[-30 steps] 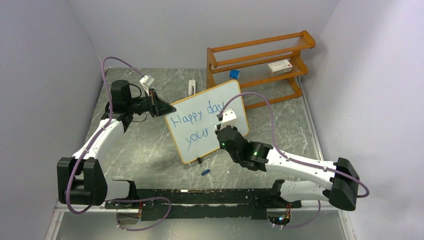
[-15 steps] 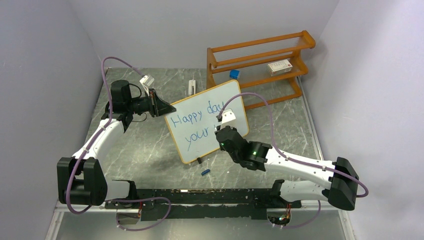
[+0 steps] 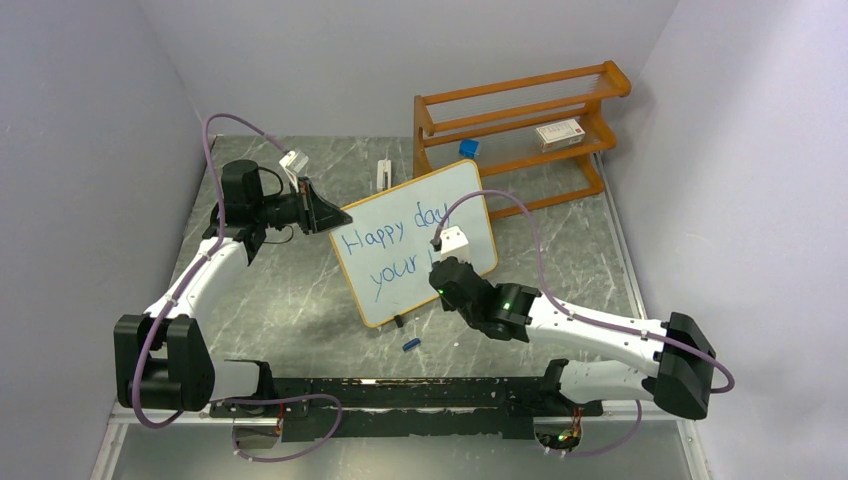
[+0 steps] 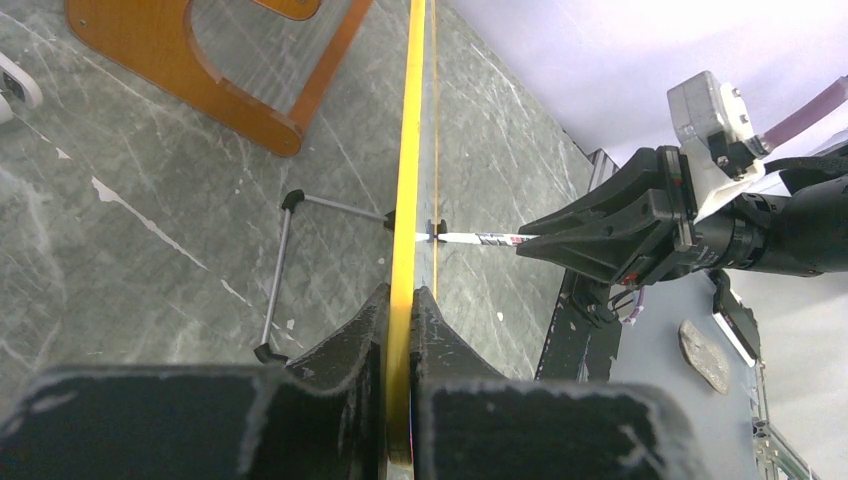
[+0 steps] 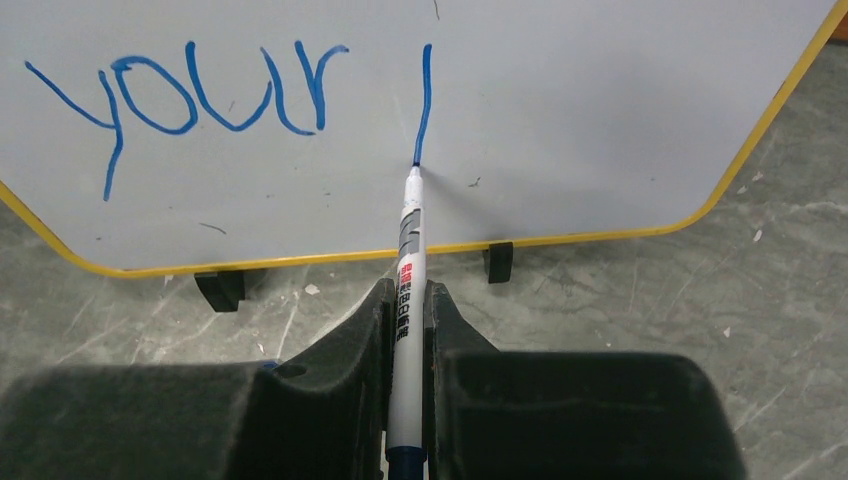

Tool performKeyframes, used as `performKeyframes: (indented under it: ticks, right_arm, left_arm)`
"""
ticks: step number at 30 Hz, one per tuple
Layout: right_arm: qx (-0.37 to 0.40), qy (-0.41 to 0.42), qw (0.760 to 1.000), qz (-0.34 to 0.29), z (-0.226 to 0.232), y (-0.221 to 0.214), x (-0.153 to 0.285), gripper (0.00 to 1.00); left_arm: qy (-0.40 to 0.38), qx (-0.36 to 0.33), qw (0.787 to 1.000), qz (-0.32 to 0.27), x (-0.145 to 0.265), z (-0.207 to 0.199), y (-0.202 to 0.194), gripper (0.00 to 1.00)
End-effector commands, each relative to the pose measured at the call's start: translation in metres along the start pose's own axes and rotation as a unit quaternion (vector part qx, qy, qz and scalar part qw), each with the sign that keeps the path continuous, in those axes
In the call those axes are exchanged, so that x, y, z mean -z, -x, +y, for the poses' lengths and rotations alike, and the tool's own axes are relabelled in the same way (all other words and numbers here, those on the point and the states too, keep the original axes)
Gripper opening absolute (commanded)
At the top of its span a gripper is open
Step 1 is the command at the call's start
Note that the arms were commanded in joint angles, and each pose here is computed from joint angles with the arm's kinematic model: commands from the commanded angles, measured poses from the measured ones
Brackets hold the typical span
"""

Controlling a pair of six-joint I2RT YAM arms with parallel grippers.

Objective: Write a sentence on the whiteboard

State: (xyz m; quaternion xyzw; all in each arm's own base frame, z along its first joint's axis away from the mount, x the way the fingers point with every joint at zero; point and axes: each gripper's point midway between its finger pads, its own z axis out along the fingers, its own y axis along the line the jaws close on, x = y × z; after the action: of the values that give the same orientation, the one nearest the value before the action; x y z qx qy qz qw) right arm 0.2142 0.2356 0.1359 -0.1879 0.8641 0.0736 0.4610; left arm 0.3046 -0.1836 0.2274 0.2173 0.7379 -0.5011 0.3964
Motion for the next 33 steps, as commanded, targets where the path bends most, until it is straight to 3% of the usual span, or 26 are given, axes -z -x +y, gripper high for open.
performKeyframes:
  ticks: [1,16,33]
  right_arm:
    - [0.001,0.002,1.0,0.025,0.001,-0.011,-0.003,0.0]
    - [-0.036,-0.007,0.995,-0.09,-0.01,0.047,0.014,0.0]
    - [-0.034,-0.017,0.995,-0.094,-0.01,0.051,0.0,0.0]
  left_arm:
    - [0.013,0.009,1.0,0.019,-0.006,0.009,-0.016,0.05]
    - [0.015,0.01,1.0,0.021,-0.006,0.009,-0.016,0.05]
    - [0.015,0.01,1.0,0.021,-0.006,0.01,-0.016,0.05]
